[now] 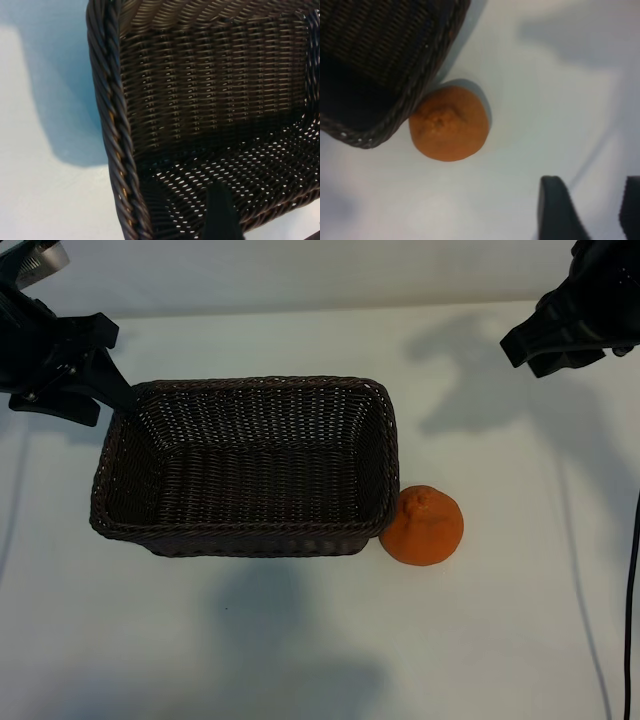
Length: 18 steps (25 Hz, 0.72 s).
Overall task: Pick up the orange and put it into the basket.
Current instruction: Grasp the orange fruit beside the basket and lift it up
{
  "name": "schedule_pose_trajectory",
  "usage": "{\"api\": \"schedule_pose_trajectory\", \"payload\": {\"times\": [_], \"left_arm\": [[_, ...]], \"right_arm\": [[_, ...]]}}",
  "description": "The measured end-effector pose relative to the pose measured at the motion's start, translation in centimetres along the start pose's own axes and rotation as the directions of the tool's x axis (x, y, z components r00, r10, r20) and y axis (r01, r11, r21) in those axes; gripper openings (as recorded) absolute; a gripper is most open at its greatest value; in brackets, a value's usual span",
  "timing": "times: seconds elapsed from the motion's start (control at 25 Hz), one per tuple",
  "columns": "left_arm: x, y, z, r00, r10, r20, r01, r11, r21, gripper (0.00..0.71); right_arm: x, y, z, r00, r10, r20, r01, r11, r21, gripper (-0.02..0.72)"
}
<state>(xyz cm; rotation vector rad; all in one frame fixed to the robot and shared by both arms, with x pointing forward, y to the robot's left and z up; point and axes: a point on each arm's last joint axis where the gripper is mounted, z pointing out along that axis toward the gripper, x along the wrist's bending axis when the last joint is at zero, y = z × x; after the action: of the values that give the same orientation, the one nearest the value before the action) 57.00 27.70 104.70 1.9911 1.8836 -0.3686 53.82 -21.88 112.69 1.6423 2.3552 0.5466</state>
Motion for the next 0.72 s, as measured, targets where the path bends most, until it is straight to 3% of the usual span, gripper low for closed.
{"api": "schedule_pose_trajectory", "payload": {"times": [0.32,0.72], "left_arm": [[0.0,0.0,0.0,1.0,0.0,0.0,0.0,1.0,0.0,0.496],[0.0,0.0,0.0,1.0,0.0,0.0,0.0,1.0,0.0,0.496]], "right_arm": [[0.09,-0.1,0.0,1.0,-0.017,-0.011,0.017,1.0,0.01,0.553],[0.33,-0.25,-0.01,0.999,-0.015,-0.037,0.016,0.999,0.027,0.572]]}}
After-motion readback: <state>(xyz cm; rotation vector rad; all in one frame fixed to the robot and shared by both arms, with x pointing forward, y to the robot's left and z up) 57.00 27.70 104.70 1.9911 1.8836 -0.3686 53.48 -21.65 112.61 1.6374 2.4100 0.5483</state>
